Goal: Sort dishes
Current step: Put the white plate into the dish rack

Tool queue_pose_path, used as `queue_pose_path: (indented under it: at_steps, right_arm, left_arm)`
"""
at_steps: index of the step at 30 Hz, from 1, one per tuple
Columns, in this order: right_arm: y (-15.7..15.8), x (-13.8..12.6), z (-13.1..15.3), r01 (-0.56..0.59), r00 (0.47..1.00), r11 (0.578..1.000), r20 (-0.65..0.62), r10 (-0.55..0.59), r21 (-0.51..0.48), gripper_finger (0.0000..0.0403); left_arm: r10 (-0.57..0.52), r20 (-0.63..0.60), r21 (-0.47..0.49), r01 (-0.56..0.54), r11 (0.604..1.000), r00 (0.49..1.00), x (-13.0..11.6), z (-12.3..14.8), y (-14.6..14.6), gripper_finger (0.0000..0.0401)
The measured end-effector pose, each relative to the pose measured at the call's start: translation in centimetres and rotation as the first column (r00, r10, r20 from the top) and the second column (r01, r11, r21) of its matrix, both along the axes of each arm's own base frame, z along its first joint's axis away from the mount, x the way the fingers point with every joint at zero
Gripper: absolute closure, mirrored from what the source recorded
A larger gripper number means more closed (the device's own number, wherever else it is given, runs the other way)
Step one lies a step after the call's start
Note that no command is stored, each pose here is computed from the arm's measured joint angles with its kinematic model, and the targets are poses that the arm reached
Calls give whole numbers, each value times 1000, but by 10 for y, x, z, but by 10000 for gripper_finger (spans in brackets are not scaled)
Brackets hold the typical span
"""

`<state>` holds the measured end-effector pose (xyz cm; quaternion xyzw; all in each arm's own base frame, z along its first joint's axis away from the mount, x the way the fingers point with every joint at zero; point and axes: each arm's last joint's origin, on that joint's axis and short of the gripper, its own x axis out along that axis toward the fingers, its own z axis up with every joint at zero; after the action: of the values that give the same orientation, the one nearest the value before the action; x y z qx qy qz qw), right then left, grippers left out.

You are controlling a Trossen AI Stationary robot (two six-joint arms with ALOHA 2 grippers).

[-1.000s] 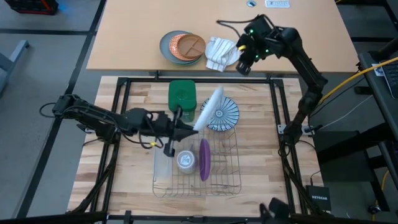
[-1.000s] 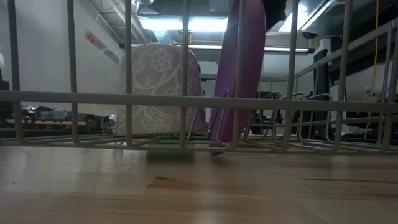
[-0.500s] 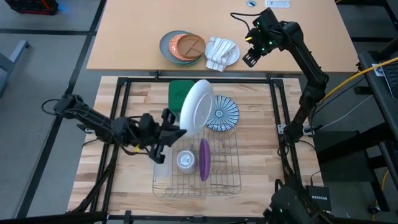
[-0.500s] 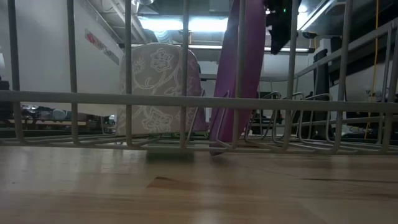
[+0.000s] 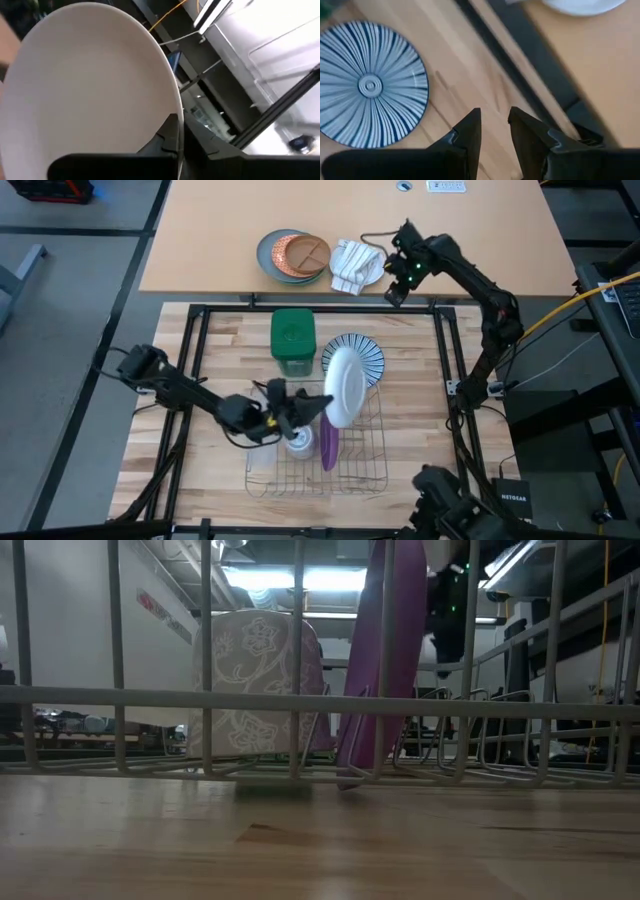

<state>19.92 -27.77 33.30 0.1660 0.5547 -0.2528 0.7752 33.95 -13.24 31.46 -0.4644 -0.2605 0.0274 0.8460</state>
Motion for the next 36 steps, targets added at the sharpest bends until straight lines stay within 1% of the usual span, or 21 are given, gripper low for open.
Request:
queue_pose_path:
  at_steps: [3, 5, 10, 14, 18, 23, 27, 32, 34, 36]
  right_arm:
    - [0, 0, -19, -13, 1000, 999, -27, 14, 32, 297]
    - [1, -1, -31, -14, 999, 999, -43, 16, 53, 297]
    - [3, -2, -54, -14, 997, 995, -71, 20, 94, 297]
    - [6, -4, -69, -15, 996, 992, -90, 26, 122, 297]
    - [8, -6, -76, -35, 993, 990, -106, 50, 139, 297]
    - [5, -4, -81, -37, 995, 993, -89, 47, 113, 297]
    - [4, -3, -81, -38, 996, 995, -79, 45, 97, 297]
    - [3, -2, -80, -38, 996, 995, -72, 44, 88, 297]
    - [3, -2, -80, -36, 997, 996, -68, 41, 81, 297]
    - [2, -1, -80, -32, 997, 997, -63, 37, 76, 297]
  left_arm:
    - [-35, -3, -54, 34, 998, 999, 12, 2, -12, 401]
    - [-29, -43, -76, 26, 997, 999, 16, 6, -22, 401]
    - [60, -226, -148, -96, 984, 972, 17, 17, -46, 401]
    - [89, -305, -191, -153, 970, 948, 17, 20, -54, 401]
    - [82, -319, -244, -166, 956, 944, 19, 17, -51, 401]
    - [70, -350, -301, -182, 936, 934, 22, 8, -47, 401]
    - [41, -344, -358, -171, 918, 938, 28, -5, -50, 401]
    - [-13, -329, -453, -146, 879, 944, 38, -25, -55, 401]
    - [-18, -328, -468, -146, 871, 944, 39, -28, -55, 401]
    - [-18, -344, -462, -152, 874, 939, 39, -30, -55, 401]
